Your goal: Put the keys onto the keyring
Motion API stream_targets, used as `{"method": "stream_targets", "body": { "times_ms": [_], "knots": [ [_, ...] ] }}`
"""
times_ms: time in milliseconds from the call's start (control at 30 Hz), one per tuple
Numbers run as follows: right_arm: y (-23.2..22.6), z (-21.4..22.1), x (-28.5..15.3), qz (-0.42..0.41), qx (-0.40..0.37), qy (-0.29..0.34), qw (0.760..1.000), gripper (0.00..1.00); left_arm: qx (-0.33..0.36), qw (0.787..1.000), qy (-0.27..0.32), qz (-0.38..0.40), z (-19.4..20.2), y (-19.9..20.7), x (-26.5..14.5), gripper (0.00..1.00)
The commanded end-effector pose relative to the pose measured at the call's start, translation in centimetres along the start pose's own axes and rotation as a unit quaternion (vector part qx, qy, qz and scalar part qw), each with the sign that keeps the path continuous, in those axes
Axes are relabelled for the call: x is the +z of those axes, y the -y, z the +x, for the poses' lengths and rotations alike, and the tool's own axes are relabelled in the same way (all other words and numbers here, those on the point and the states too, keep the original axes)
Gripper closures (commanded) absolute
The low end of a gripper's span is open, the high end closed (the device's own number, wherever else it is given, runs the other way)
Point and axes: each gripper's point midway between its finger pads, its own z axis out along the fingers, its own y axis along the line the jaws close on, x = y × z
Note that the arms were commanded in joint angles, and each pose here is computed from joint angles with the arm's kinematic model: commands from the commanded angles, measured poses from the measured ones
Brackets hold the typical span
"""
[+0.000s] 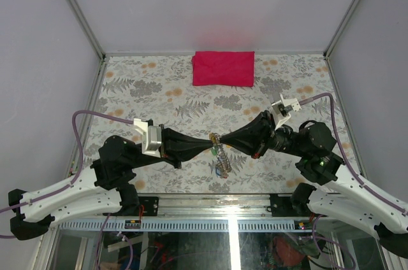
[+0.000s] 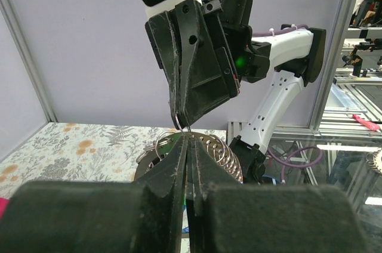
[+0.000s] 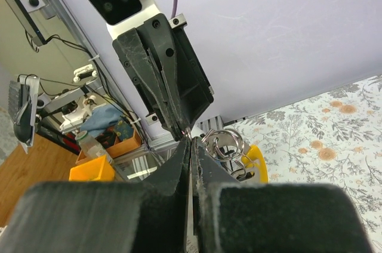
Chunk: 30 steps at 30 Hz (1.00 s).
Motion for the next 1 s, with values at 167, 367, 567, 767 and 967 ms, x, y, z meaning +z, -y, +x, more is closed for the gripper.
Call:
{"method": "stream_targets", "body": {
  "times_ms": [167, 367, 567, 767, 967],
  "knots": [
    [-0.9, -6.0, -1.0, 0.027, -0.027, 0.12, 0.992, 1.0, 0.006, 1.0, 0.001, 0.007, -0.6, 0.4, -0.3, 1.0],
    [-0.8, -6.0, -1.0, 0.026, -0.022, 0.128, 0.991, 1.0, 0.005, 1.0, -0.002, 0.009, -0.4, 0.4, -0.2, 1.0],
    [-1.1, -5.5, -1.1, 0.01, -0.043, 0.123, 0.991, 1.0, 0.003, 1.0, 0.006, 0.009, -0.8, 0.4, -0.2, 1.0],
    [-1.8, -4.5, -1.6, -0.014, -0.102, 0.106, 0.989, 1.0, -0.008, 0.999, 0.05, -0.014, -3.3, -0.1, -0.2, 0.92],
    [-2.6, -4.3, -1.9, -0.037, -0.142, 0.103, 0.984, 1.0, -0.027, 0.997, 0.077, -0.016, -4.7, -0.3, 0.6, 0.78]
  ]
}}
